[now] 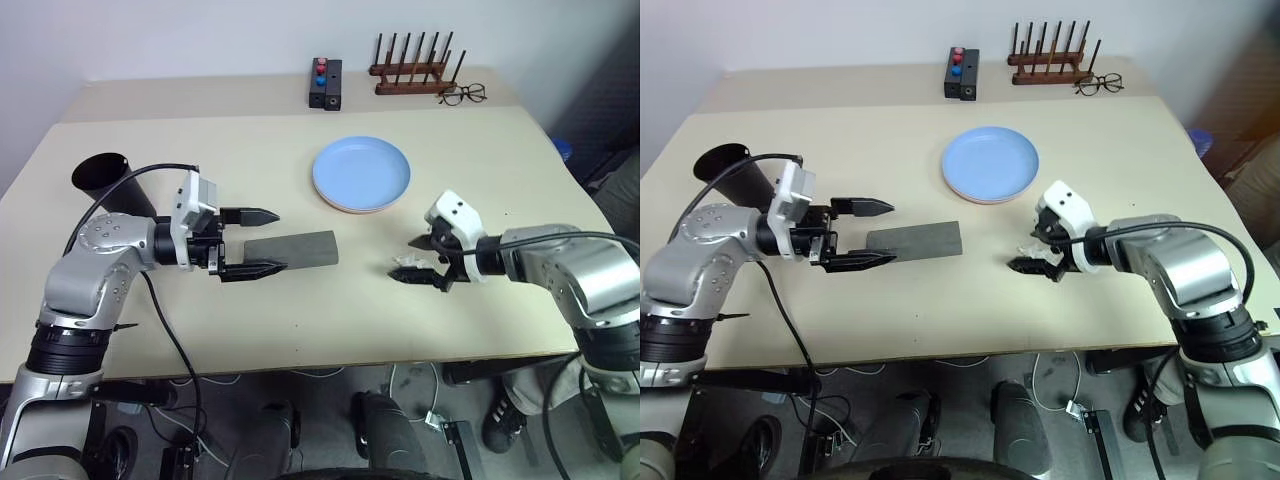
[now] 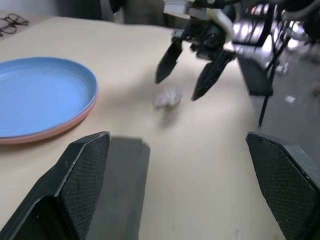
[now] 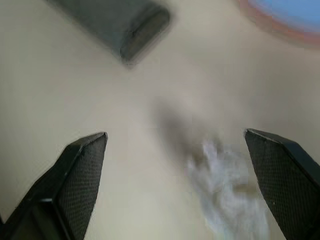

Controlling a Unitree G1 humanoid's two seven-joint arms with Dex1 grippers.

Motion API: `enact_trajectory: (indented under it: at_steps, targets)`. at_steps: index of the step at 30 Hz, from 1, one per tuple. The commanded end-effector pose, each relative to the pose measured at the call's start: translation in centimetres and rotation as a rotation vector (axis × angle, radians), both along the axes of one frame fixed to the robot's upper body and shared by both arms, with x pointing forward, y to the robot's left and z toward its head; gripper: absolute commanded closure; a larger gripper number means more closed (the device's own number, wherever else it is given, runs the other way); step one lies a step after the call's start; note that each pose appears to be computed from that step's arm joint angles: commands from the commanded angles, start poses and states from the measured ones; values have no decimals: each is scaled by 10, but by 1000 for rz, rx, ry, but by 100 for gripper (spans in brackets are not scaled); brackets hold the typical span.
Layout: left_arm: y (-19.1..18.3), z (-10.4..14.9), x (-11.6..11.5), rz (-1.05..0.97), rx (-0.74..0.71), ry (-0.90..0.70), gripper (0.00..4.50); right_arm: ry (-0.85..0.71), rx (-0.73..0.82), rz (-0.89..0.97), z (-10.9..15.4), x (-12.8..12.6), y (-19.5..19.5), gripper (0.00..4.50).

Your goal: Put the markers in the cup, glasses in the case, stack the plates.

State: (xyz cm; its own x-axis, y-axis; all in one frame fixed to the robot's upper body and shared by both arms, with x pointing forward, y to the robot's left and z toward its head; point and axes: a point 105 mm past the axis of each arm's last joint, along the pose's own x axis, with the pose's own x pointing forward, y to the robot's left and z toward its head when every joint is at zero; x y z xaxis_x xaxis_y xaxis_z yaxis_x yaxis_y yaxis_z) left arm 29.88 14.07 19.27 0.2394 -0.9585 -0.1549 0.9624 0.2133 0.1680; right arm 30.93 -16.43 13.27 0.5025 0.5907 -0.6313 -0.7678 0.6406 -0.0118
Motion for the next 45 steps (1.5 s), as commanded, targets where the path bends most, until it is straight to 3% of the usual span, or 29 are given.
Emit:
enact_trajectory:
  at_steps: [1, 3, 7, 10, 15, 19, 23, 26, 28, 29, 32, 35, 40, 45]
  targets:
    - [-1, 15, 4, -7, -13, -66, 0, -73, -31, -22, 1, 9, 0, 27]
    - [-1, 18, 5, -8, -20, -78, 0, -94, -83, -25, -6, 13, -5, 85]
    - [1, 25, 6, 8, -58, -75, 0, -111, -148, -17, -17, 18, -12, 290]
    - [6, 26, 7, 32, -68, -83, 0, -147, -129, -18, -7, 25, -10, 448]
    - [20, 38, 20, 177, -205, -74, 0, -286, 222, 22, 75, 44, 34, 448]
    - [21, 44, 28, 265, -248, -112, 0, -421, 343, -32, 118, 71, 45, 448]
    - [27, 41, 39, 398, -275, -115, 0, -538, 227, -82, 113, 105, 52, 448]
    - [27, 37, 34, 401, -299, -100, 0, -498, 269, -136, 102, 122, 55, 448]
    - [28, 36, 30, 410, -309, -99, 0, -516, 200, -130, 89, 130, 59, 392]
    - [27, 37, 28, 415, -313, -110, 0, -510, 171, -105, 81, 129, 61, 361]
    - [27, 38, 21, 419, -321, -118, 0, -516, 172, -78, 80, 125, 57, 214]
    - [31, 34, 14, 416, -316, -104, 0, -549, 226, -69, 98, 120, 46, 69]
    - [38, 26, -1, 360, -332, -28, 0, -592, 387, 163, 133, 68, 43, 69]
    - [43, 2, -12, 334, -247, 18, 0, -552, 371, 297, 120, 6, 17, 69]
